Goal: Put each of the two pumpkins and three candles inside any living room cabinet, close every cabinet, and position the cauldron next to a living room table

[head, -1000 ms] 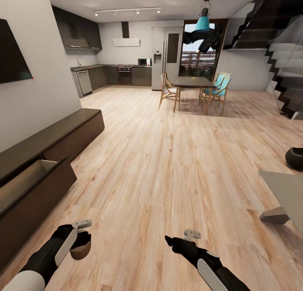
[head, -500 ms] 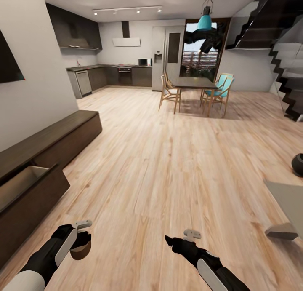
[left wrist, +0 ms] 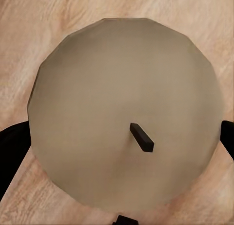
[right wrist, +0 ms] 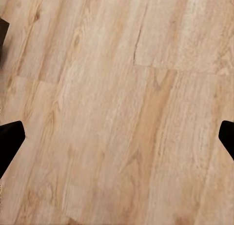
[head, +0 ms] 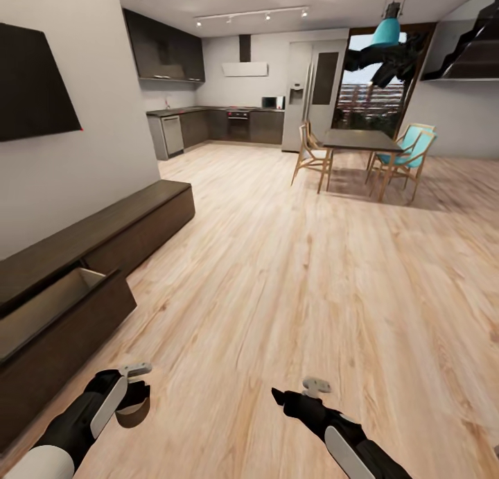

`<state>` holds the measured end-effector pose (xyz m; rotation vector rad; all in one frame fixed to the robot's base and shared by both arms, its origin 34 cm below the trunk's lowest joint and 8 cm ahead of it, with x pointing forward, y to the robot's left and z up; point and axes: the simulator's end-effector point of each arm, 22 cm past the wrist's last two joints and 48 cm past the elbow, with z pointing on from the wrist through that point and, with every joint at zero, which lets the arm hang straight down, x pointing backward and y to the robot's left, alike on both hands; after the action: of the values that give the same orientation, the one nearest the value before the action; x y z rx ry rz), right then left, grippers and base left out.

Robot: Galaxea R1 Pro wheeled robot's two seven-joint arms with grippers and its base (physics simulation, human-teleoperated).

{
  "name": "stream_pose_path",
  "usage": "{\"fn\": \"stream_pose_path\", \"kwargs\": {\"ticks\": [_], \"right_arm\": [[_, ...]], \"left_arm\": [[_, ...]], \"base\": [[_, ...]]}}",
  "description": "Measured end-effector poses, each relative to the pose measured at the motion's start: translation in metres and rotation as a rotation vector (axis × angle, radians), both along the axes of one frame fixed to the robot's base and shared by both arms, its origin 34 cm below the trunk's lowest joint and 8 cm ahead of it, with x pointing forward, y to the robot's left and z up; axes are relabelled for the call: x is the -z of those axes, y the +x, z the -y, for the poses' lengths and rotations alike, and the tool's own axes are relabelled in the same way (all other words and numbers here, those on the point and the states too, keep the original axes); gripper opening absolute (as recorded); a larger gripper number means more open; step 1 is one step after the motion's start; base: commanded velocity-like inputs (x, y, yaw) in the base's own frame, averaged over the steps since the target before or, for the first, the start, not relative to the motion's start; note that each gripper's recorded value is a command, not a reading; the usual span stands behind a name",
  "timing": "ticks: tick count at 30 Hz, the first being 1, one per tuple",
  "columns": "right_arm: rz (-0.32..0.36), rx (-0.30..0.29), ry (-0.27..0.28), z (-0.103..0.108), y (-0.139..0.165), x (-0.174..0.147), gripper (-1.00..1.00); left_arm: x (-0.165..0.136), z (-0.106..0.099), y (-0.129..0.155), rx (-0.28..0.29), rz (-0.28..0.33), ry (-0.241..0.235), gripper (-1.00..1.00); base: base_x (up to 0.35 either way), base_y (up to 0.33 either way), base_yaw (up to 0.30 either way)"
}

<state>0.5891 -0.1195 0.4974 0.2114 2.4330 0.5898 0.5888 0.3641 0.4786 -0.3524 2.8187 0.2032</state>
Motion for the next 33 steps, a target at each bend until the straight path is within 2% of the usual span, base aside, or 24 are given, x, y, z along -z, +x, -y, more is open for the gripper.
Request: {"fn": "stream_pose_path", "kwargs": {"ticks": [18, 25, 33], "right_arm": [[-0.005, 0.000, -0.004, 0.001, -0.001, 0.002, 1.00], [-0.016, 0.002, -0.010, 0.003, -0.004, 0.007, 1.00], [-0.018, 0.003, -0.011, 0.004, -0.005, 0.008, 1.00]], "left_arm": [[0.001, 0.008, 0.000, 0.005, -0.002, -0.004, -1.00], [0.001, 0.008, 0.000, 0.003, -0.002, -0.005, -1.00], [0.002, 0.010, 0.000, 0.003, -0.001, -0.009, -1.00]], "base": [[0.245, -0.141, 0.288], [0.148, -0.133, 0.289], [0.015, -0.014, 0.289]]}}
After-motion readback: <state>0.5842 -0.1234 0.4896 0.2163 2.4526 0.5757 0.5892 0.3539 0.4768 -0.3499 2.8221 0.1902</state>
